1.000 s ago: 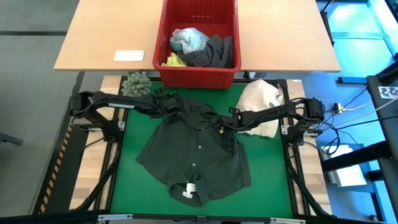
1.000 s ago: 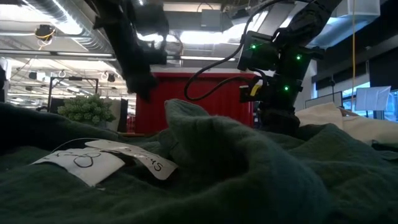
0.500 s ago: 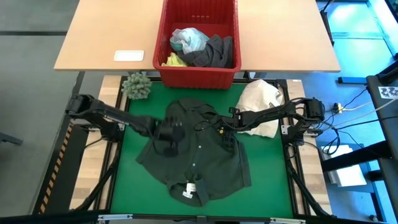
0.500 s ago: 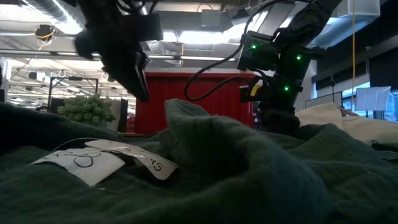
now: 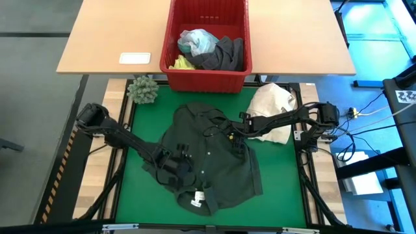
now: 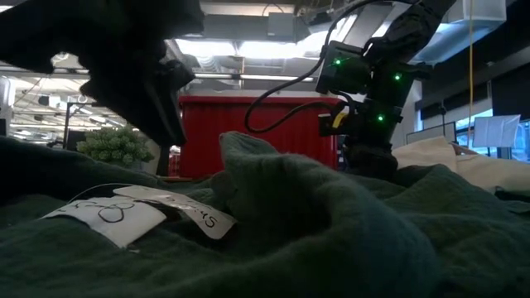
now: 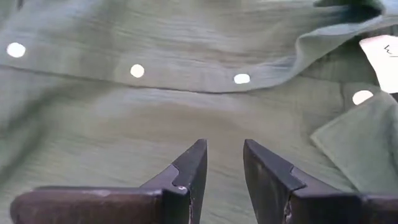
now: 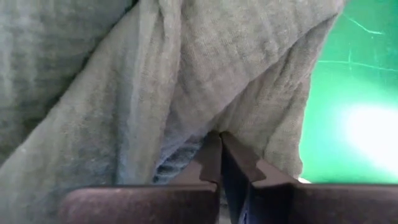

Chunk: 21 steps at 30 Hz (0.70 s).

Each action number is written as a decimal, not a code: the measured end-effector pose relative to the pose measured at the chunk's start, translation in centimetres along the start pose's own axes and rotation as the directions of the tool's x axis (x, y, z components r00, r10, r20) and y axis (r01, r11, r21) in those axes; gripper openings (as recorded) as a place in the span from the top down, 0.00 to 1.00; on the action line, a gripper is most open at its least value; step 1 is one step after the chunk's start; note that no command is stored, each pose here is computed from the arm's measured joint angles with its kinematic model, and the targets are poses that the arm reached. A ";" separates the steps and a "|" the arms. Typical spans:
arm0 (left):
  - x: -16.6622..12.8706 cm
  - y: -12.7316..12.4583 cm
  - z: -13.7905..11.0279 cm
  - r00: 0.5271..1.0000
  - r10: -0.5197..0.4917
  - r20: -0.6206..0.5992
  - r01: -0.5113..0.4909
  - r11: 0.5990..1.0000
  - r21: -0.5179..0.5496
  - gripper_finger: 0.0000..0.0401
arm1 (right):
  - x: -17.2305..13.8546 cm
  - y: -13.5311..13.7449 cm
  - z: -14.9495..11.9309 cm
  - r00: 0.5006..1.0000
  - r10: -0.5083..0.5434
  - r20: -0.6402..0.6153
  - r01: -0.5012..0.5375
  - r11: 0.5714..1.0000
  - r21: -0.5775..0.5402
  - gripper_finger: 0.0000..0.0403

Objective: Fold Laundry from Bin
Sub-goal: Fold the dark green polo

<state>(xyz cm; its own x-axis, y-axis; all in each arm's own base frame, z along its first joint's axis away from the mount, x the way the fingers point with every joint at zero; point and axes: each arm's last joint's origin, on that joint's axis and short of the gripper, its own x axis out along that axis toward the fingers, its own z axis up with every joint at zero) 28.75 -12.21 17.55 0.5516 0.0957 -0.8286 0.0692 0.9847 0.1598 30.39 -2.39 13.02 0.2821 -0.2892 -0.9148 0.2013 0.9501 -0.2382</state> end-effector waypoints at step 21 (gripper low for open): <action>3.5 -2.8 -1.7 0.975 -0.171 -0.141 0.167 0.985 -0.042 0.75 | 0.0 0.0 0.2 1.000 -0.020 0.023 0.021 0.999 -0.046 0.98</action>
<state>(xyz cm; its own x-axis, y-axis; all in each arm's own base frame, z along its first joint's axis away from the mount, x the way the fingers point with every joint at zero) 29.07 -14.33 13.24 0.4087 -0.0546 -0.9110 0.1255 0.9921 -0.0032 30.61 -2.46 13.09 0.2997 -0.3106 -0.9021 0.1635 0.9483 -0.2722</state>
